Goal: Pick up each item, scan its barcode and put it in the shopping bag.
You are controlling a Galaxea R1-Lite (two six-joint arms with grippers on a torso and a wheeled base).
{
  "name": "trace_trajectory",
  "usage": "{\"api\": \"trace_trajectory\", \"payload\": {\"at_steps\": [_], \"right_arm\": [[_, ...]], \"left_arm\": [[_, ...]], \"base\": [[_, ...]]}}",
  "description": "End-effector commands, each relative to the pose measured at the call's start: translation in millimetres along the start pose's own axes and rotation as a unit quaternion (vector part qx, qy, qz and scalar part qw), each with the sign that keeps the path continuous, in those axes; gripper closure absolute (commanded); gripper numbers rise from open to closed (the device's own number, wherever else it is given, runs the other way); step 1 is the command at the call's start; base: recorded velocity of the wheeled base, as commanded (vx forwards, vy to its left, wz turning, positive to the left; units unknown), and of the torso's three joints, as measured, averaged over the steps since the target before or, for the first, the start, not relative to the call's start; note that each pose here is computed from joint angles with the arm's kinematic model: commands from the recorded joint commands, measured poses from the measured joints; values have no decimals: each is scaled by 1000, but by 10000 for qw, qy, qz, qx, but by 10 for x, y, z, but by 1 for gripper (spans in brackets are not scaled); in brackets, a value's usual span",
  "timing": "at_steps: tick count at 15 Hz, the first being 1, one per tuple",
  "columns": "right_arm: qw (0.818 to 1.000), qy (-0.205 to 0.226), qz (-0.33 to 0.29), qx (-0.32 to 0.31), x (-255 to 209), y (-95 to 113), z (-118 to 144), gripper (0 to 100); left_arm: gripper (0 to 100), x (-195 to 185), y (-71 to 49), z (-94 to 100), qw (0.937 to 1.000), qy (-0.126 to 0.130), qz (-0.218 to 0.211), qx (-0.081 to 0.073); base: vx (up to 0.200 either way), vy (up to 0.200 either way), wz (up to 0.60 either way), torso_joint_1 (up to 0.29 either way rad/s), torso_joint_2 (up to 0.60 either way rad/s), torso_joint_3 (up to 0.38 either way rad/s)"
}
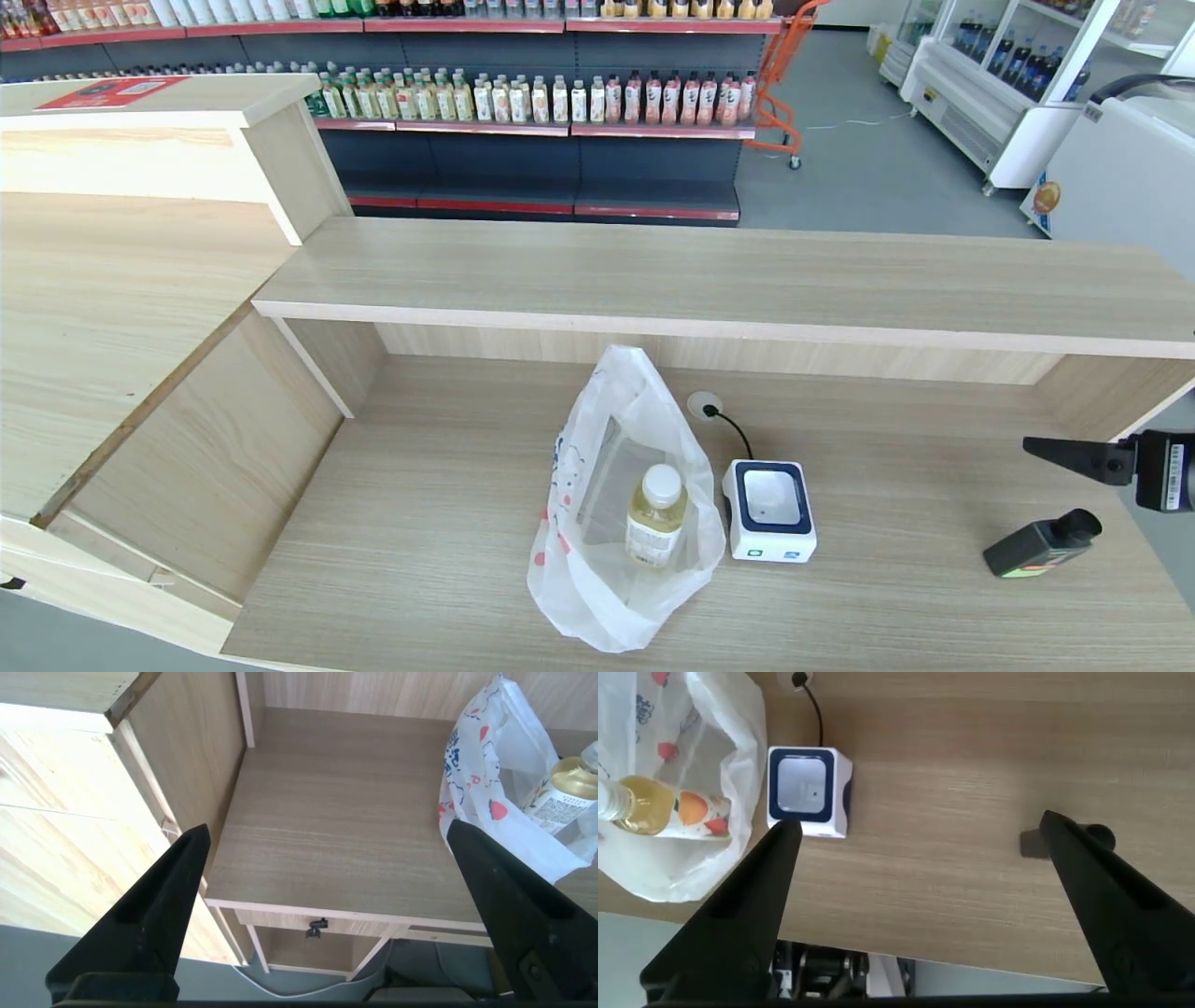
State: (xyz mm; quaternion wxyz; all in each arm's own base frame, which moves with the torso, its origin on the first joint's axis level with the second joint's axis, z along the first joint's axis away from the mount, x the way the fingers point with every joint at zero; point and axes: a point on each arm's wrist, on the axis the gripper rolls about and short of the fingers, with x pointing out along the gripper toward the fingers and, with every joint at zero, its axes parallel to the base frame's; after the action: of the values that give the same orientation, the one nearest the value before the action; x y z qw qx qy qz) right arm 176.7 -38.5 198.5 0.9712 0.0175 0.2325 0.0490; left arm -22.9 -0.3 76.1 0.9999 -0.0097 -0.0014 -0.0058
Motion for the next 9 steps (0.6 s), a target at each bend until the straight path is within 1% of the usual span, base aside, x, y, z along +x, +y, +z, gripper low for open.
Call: {"api": "trace_trajectory", "payload": {"at_steps": [1, 4, 6, 8, 9], "right_arm": [[10000, -21, -8, -5, -22, 7, -3, 0], [9999, 16, -19, 161, 3, -2, -2, 0], [9997, 60, -108, 219, 8, -6, -15, 0], [9988, 282, -144, 373, -42, 13, -56, 0], [9983, 347, -140, 440, -79, 27, -69, 0]], "left_arm": [[0, 0, 0, 1, 10000, -8, 4, -10], [0, 0, 1, 1, 10000, -9, 19, -87], [0, 0, 1, 1, 10000, -9, 19, -87], [0, 0, 1, 2, 10000, -16, 19, -87], [0, 0, 0, 1, 10000, -8, 11, -64]], "base": [[0, -200, 0, 2, 7, 2], [0, -200, 0, -5, 2, 4], [0, -200, 0, 5, 2, 7], [0, -200, 0, 2, 2, 7], [0, 0, 0, 0, 0, 0]]}}
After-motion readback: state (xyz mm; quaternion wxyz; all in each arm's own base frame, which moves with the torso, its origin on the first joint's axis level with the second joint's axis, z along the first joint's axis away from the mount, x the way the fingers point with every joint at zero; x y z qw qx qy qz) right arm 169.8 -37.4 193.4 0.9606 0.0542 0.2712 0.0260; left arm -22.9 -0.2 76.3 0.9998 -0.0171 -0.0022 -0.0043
